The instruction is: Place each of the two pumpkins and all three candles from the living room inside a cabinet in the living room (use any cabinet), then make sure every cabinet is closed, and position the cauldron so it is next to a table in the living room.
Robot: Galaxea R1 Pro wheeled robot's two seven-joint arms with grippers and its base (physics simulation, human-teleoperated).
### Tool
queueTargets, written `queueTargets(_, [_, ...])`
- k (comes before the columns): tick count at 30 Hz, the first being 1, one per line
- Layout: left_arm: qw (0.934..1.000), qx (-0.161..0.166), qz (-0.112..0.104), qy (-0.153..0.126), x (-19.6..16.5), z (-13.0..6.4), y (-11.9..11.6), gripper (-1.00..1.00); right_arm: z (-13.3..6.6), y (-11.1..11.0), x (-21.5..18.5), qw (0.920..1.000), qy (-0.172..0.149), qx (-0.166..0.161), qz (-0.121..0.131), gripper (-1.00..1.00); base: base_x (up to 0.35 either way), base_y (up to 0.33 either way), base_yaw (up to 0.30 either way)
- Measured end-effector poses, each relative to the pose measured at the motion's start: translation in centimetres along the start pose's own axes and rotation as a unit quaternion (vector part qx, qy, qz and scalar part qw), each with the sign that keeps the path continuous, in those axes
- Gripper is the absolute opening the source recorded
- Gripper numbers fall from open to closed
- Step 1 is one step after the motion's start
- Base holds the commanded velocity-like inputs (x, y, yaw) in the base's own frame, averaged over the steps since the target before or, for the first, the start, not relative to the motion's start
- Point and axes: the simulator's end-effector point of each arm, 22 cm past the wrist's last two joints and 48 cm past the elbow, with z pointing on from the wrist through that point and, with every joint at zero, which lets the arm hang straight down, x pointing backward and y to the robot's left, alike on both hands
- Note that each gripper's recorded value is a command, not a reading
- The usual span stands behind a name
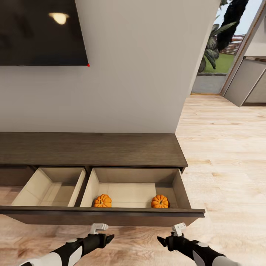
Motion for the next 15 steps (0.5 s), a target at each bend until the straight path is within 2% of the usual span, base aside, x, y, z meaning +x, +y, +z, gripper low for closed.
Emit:
queueTargets(7, [0.9998, -0.016, 0.001, -0.008, -0.2, 0.9, -1.2, 1.00, 0.7, -1.8, -1.5, 0.9959, -0.035, 0.083, -0.011, 1.00, 0.000, 0.000, 0.000])
queueTargets(9, [0.9986, -0.053, -0.001, -0.010, -0.2, 1.1, -0.3, 1.00, 0.6, -2.3, -2.3, 0.9931, -0.054, 0.103, -0.016, 1.00, 0.000, 0.000, 0.000])
queueTargets(11, [0.9971, -0.075, -0.001, -0.013, -0.3, 1.0, 0.5, 1.00, 0.8, -1.9, -2.7, 0.9924, -0.063, 0.104, -0.018, 1.00, 0.000, 0.000, 0.000])
queueTargets(13, [0.9944, -0.102, 0.001, -0.027, -0.9, 0.9, 1.5, 1.00, 1.1, -1.4, -3.2, 0.9908, -0.073, 0.112, -0.019, 1.00, 0.000, 0.000, 0.000])
queueTargets(15, [0.9925, -0.116, 0.003, -0.039, -1.2, 0.8, 1.9, 1.00, 1.1, -2.1, -3.4, 0.9867, -0.077, 0.142, -0.016, 1.00, 0.000, 0.000, 0.000])
